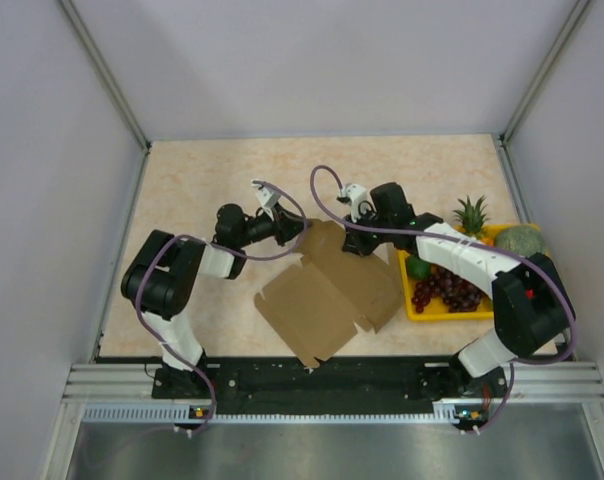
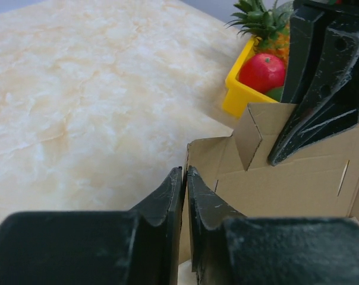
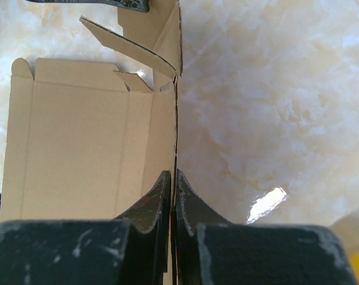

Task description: Fold the paper box

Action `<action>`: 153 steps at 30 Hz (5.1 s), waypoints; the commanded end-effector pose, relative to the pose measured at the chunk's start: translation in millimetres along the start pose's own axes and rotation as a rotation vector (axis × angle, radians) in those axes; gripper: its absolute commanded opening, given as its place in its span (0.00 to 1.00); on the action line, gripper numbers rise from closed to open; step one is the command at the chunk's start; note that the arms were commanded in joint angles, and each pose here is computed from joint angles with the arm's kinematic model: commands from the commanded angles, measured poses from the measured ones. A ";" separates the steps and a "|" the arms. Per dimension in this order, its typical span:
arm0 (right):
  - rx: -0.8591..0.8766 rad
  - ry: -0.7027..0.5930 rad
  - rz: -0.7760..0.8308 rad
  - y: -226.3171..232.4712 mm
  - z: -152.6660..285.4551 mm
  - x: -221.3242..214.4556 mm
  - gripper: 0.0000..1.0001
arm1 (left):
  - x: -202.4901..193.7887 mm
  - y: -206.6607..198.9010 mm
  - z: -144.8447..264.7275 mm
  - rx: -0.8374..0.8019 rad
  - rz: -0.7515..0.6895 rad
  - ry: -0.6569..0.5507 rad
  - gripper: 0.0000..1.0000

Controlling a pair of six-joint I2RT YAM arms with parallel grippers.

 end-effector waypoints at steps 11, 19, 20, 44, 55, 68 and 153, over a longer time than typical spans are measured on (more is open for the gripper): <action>-0.129 -0.023 -0.019 -5.4 26.6 18.2 0.33 | 29.2 -18.9 5.1 -0.099 -0.071 -0.184 0.02; -0.122 -0.040 0.004 3.0 42.5 21.2 0.23 | 31.5 -14.8 5.5 -0.078 -0.084 -0.186 0.02; -0.117 -0.038 0.010 4.4 42.1 20.9 0.22 | 33.0 -14.9 5.7 -0.077 -0.087 -0.189 0.02; -0.566 -0.205 0.267 -0.4 31.9 34.3 0.00 | 30.4 33.5 53.2 0.448 0.417 -0.046 0.30; -0.771 -0.273 0.426 10.8 23.9 27.1 0.00 | 47.2 -12.2 89.2 0.418 0.348 -0.136 0.28; -0.685 -0.261 0.511 20.8 4.7 7.0 0.00 | 52.9 -37.6 39.6 0.303 0.013 -0.225 0.27; -0.594 -0.412 0.585 58.6 26.7 61.2 0.22 | 72.6 -15.1 17.3 0.239 -0.335 -0.335 0.04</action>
Point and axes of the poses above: each gripper's point midway between its finger pads, its own z axis back along the fingers, its own y axis along the line the jaws close on, x = y × z, the point moved 1 cm from there along z, back along the fingers, and after that the axes turned 15 degrees about -z, right-handed, at the moved point
